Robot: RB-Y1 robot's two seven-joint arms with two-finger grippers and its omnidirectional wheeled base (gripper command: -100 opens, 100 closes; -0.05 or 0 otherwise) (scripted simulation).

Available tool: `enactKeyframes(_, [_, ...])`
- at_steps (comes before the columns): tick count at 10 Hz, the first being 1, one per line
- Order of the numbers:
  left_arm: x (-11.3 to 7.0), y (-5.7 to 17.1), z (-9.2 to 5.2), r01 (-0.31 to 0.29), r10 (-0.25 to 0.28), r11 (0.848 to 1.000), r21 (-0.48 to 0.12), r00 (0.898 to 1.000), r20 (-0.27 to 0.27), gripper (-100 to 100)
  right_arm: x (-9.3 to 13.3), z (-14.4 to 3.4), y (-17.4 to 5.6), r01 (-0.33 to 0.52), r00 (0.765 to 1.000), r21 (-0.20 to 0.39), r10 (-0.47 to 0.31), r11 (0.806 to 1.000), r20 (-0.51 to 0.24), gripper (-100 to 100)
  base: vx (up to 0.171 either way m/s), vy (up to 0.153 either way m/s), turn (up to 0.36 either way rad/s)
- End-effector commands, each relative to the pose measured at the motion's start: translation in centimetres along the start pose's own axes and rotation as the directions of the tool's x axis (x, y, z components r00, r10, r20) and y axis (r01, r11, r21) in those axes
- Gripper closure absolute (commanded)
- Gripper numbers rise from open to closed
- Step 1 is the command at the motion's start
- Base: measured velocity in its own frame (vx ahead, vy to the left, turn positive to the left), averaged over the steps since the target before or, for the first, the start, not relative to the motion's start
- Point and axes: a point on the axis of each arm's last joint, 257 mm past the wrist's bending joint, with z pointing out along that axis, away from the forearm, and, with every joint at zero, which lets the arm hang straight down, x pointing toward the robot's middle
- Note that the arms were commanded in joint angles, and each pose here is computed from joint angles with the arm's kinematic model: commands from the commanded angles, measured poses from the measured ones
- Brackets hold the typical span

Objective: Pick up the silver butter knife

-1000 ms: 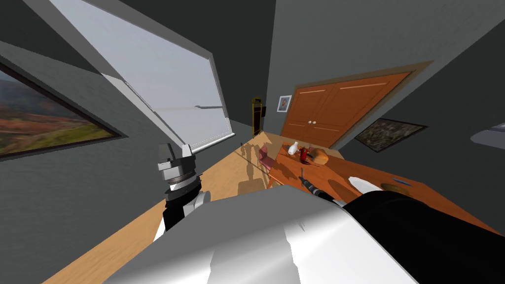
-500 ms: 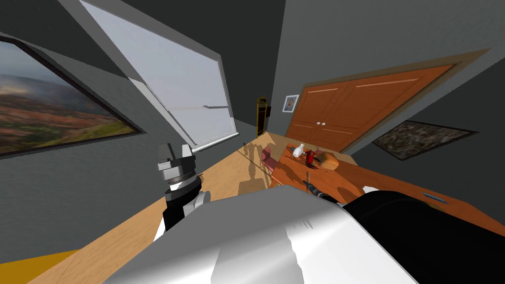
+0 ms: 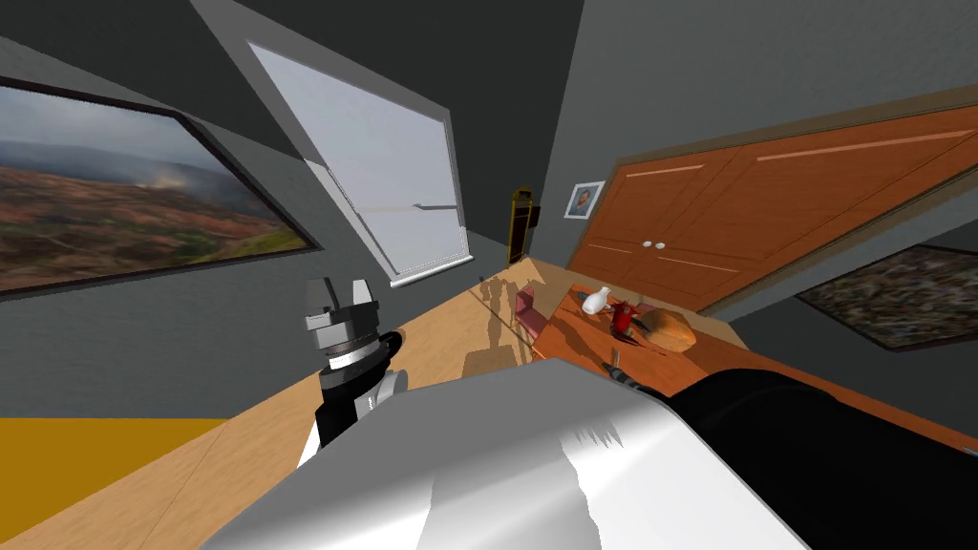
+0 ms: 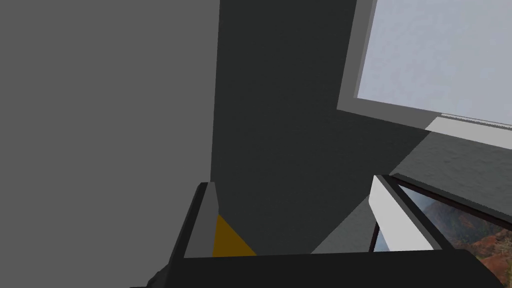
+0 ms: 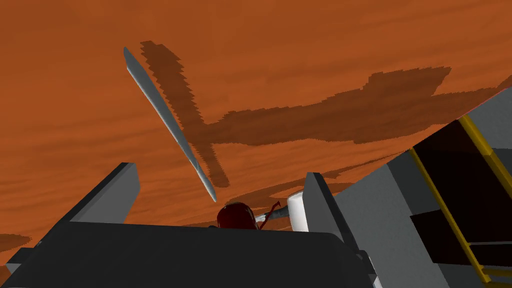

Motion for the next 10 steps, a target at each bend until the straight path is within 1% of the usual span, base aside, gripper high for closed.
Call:
enactKeyframes(1, [0.0, 0.0, 0.0, 0.0, 0.0, 1.0, 0.0, 1.0, 0.0, 0, -0.4, 0.1, -1.5, 0.007, 1.0, 0.038, -0.007, 0.999, 0.002, -100, 0.02, -0.027, 0.114])
enactKeyframes(2, [0.0, 0.0, 0.0, 0.0, 0.0, 1.0, 0.0, 1.0, 0.0, 0, -0.7, -0.1, -3.1, 0.016, 1.0, 0.079, -0.016, 0.997, 0.002, -100, 0.018, -0.021, 0.144])
enactKeyframes(3, [0.0, 0.0, 0.0, 0.0, 0.0, 1.0, 0.0, 1.0, 0.0, 0, -1.1, -0.4, -5.3, 0.025, 1.0, 0.13, -0.025, 0.991, 0.003, -100, 0.029, -0.029, 0.234])
enactKeyframes(5, [0.0, 0.0, 0.0, 0.0, 0.0, 1.0, 0.0, 1.0, 0.0, 0, -1.6, -1.0, -8.1, 0.038, 0.999, 0.201, -0.04, 0.979, 0.004, -100, 0.027, -0.038, 0.221])
enactKeyframes(8, [0.0, 0.0, 0.0, 0.0, 0.0, 1.0, 0.0, 1.0, 0.0, 0, -2.1, -1.7, -10.9, 0.053, 0.998, 0.273, -0.056, 0.961, 0.003, -100, 0.022, -0.036, 0.149])
enactKeyframes(9, [0.0, 0.0, 0.0, 0.0, 0.0, 1.0, 0.0, 1.0, 0.0, 0, -2.0, -1.4, -10.5, 0.05, 0.999, 0.259, -0.053, 0.965, 0.003, -100, 0.014, -0.021, 0.027])
enactKeyframes(10, [0.0, 0.0, 0.0, 0.0, 0.0, 1.0, 0.0, 1.0, 0.0, 0, -2.1, -1.4, -10.6, 0.05, 0.999, 0.26, -0.053, 0.964, 0.003, 0, 0.0, 0.0, 0.0])
